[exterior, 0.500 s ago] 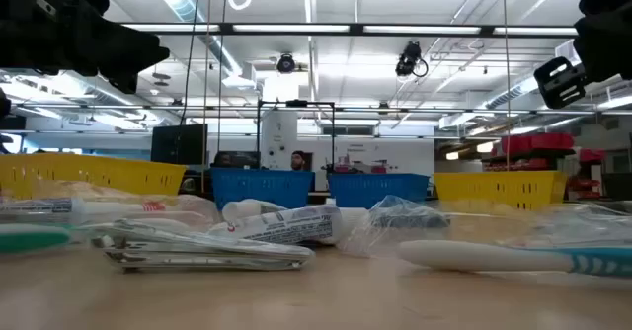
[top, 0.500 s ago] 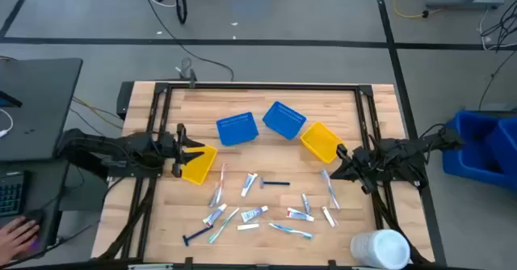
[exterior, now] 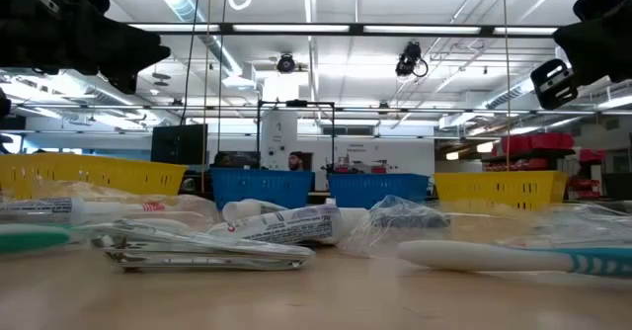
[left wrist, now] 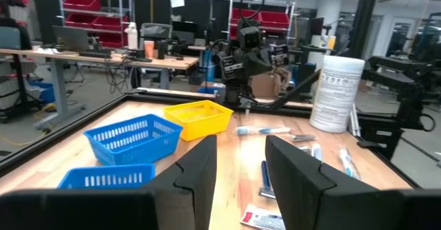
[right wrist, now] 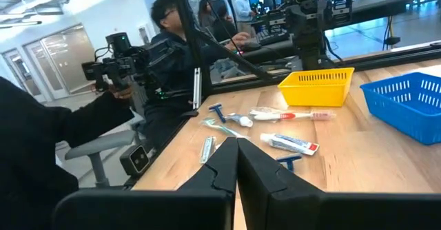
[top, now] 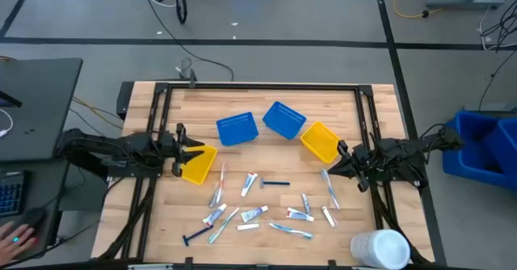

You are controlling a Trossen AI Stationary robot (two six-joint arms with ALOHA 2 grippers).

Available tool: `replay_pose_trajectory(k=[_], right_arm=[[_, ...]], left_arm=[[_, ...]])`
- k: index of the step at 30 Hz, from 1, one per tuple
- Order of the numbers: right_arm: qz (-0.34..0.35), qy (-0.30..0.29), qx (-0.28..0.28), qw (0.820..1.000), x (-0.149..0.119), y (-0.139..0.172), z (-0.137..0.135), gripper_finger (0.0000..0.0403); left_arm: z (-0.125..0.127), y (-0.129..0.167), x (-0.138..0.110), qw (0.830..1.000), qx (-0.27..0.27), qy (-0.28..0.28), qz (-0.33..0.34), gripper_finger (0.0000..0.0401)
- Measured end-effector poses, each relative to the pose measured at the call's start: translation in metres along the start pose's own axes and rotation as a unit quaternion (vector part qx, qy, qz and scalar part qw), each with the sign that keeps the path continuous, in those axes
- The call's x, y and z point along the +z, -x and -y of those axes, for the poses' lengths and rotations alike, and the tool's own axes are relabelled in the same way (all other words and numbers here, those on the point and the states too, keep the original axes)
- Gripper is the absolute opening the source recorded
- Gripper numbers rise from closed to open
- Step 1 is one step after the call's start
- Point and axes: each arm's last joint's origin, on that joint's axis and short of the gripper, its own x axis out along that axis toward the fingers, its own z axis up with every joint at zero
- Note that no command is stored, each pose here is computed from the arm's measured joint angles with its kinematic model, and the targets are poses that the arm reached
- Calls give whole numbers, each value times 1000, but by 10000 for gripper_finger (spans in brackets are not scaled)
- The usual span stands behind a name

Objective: Pick & Place Travel size toiletries
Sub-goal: Put the blue razor into the left yellow bin

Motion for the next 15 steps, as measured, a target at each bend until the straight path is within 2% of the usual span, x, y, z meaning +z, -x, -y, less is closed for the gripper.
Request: replay_pose_trajectory(k=[4,8,12,15], right_arm=[[9,0,-33,999,1,0,2,16],[41,1,-121,992,3,1,7,16],[92,33,-252,963,10,4,13,16],[134,56,-346,927,18,9,16,16]], left_arm=[[0,0,0,1000,5,0,0,134],[-1,0,0,1000,23,0,2,134],[-2,0,3,999,35,6,19,134],[-1,0,7,998,34,21,40,134]])
